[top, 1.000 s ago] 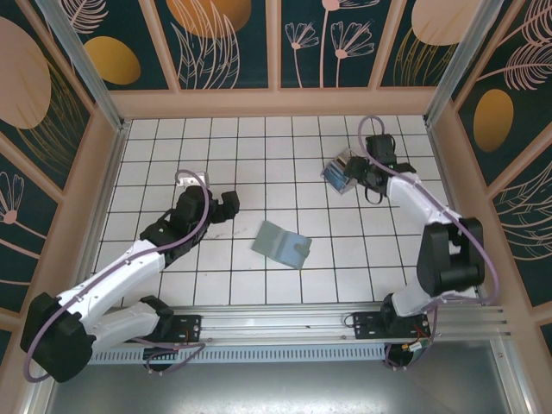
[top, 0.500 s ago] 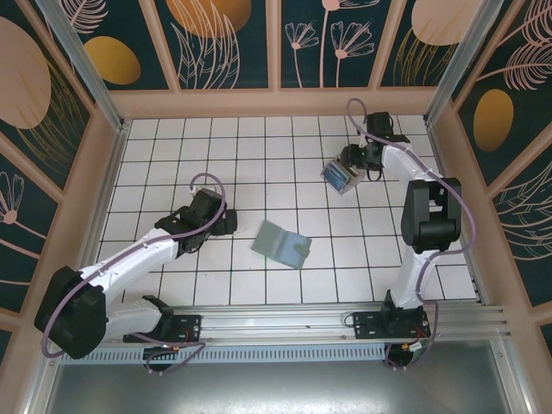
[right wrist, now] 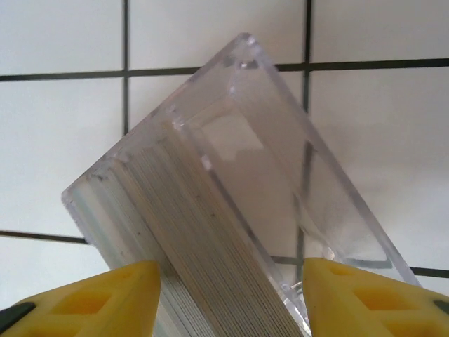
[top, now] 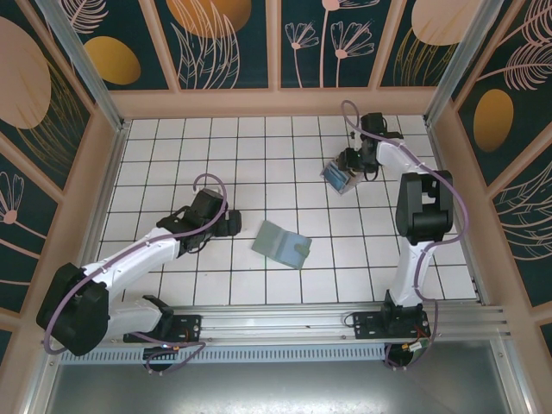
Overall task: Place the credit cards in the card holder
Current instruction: Move the storage box to the center of the table, then pick up the credit card from the storage box.
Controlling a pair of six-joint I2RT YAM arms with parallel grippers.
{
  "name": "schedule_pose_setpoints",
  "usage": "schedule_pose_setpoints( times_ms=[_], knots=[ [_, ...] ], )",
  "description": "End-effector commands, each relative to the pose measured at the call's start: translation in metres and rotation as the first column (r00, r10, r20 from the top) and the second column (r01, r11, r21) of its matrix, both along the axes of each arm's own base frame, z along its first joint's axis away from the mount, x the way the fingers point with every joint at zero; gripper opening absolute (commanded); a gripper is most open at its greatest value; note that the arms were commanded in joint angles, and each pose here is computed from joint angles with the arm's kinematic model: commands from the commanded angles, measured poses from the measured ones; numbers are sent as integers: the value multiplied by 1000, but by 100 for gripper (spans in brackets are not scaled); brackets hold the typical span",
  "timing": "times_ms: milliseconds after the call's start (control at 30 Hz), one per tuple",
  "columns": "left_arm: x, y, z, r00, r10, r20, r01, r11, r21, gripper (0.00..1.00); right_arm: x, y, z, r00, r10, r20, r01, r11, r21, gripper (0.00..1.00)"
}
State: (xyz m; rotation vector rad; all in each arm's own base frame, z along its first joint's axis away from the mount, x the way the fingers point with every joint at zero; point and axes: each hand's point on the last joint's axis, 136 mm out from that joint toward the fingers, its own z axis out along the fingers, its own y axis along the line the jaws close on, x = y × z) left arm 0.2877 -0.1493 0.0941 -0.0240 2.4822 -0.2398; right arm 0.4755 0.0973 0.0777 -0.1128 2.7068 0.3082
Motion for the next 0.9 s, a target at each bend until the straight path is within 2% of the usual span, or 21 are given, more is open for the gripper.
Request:
schedule_pose_setpoints(
  times_ms=[0,133,233,500,633,867],
  knots=[
    [1,-4,-3,1000,-20,-2,20,1000,-24,98,-7,26,9,997,78,-19,-76,995,68,56],
    [1,-6,-5,999,-32,-19,32,999,-13,99,-6,29,13,996,83,-14,-81,993,87,56],
    [2,-6,-6,999,-34,-18,34,999,-9,99,-4,37,17,996,94,-5,-92,985,148,54],
    [5,-12,-12,999,-45,-29,44,999,-24,99,-5,44,23,994,111,-5,-105,955,277,37],
    [7,-16,-12,998,-55,-36,54,998,-27,98,-6,45,25,994,108,6,-105,952,289,34],
    [9,-19,-14,997,-62,-44,61,998,-25,98,-3,41,19,996,90,-8,-85,956,280,24]
  ],
)
